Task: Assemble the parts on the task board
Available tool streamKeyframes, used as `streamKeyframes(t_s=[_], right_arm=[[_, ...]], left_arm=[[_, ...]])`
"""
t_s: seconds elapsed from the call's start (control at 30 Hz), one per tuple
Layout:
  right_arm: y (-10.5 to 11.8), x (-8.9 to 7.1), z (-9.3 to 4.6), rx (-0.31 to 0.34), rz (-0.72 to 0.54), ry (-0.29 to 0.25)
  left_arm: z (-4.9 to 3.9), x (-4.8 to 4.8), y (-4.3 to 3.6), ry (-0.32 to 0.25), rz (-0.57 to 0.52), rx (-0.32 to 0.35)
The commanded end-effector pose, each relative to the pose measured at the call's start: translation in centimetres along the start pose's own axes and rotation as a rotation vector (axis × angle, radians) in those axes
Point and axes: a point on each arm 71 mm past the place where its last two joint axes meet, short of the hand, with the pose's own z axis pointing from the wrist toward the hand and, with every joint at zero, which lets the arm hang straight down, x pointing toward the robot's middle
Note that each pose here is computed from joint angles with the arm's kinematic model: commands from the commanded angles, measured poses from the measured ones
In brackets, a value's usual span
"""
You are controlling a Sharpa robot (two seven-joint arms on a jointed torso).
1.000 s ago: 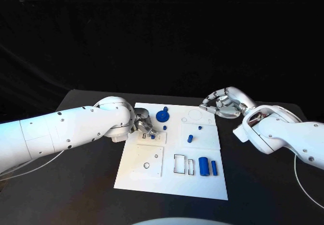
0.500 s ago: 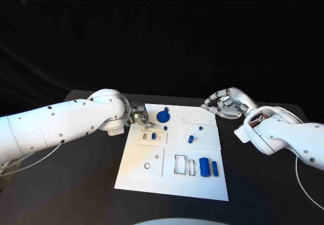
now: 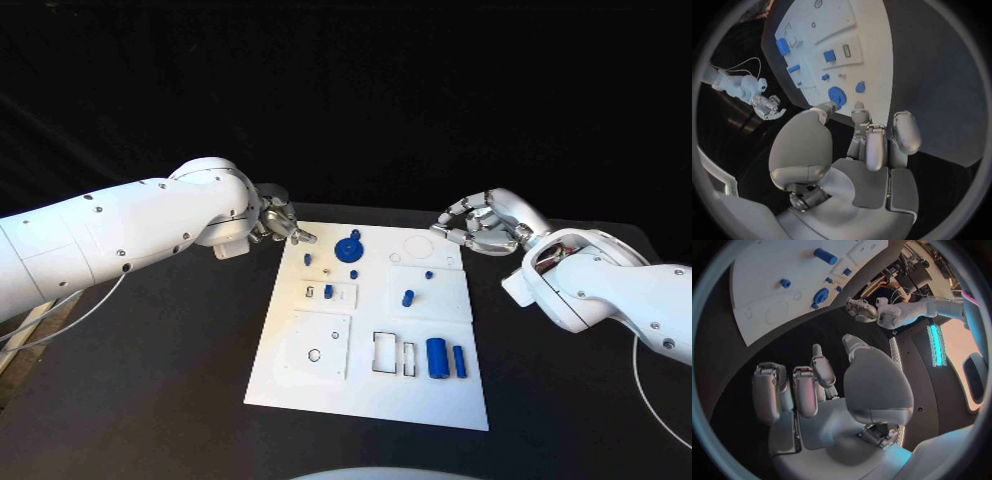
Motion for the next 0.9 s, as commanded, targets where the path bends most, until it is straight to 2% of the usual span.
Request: streamKeyframes(t_s=[0.03, 0.3, 0.53, 0.9], right_arm=[[0.1, 0.1, 0.0, -0.007, -0.001, 0.005], [0.1, 0.2, 0.0, -0.007, -0.002, 0.008], [0.1, 0.4, 0.1, -0.008, -0.001, 0.012], [0.2, 0.6, 0.1, -0.011, 0.001, 0.016]], left_arm=[[0.29, -0.42, -0.17, -0.003, 0.003, 0.007], [1.42, -0.53, -0.18, 0.023, 0.035, -0.023], [2.60, 0.44, -0.22, 0.074, 0.034, -0.042], [3.49, 1.65, -0.29, 0.127, 0.018, -0.049]])
